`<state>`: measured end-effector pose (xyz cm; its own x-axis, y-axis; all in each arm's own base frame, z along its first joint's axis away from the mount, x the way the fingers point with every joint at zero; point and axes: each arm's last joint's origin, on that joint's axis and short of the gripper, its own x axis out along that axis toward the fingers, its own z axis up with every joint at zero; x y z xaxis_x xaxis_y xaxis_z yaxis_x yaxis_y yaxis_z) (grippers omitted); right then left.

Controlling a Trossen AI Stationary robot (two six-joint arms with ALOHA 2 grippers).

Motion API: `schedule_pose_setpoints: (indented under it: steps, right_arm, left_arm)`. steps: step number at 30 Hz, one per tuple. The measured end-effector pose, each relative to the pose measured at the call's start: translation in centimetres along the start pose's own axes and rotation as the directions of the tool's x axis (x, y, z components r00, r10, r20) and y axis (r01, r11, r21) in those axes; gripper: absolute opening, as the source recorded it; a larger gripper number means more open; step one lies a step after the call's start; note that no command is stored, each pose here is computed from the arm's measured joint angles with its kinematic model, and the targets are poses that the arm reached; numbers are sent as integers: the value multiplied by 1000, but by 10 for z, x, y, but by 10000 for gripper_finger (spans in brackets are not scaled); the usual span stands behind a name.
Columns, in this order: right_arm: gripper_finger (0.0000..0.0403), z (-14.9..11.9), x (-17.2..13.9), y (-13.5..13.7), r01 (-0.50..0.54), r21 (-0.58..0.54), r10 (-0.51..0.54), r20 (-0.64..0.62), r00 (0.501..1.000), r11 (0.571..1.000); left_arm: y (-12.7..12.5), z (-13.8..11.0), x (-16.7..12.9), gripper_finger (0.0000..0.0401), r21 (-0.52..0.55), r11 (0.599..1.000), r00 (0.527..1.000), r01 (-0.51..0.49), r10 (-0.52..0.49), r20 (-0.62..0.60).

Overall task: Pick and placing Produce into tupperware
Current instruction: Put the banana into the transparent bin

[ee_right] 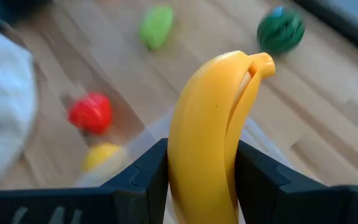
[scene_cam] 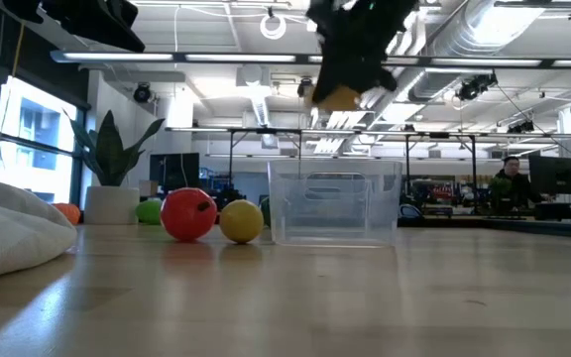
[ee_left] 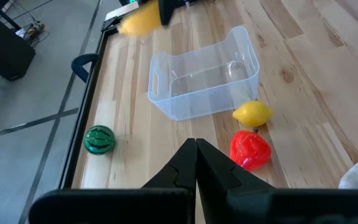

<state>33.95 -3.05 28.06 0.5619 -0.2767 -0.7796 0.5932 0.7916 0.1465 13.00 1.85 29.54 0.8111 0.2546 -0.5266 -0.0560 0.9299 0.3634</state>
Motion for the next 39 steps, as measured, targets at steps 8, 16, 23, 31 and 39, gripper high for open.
schedule_pose_setpoints:
  steps: [8,16,23,31,39]
  right_arm:
    - [135,-12,50,1,-18,-62,8,-165,986,998]
    - [135,-28,82,1,-13,-122,-21,-280,960,992]
    - [135,-37,101,2,-17,-145,-31,-325,945,989]
    - [135,-41,117,-1,-13,-145,-38,-345,938,989]
    - [135,-40,123,-9,6,-129,-52,-353,934,992]
  left_arm:
    - [0,0,0,1,0,1000,1000,0,0,0]
    - [0,0,0,1,0,1000,1000,0,0,0]
    - [0,0,0,1,0,1000,1000,0,0,0]
    - [0,0,0,1,0,1000,1000,0,0,0]
    - [0,0,0,1,0,1000,1000,0,0,0]
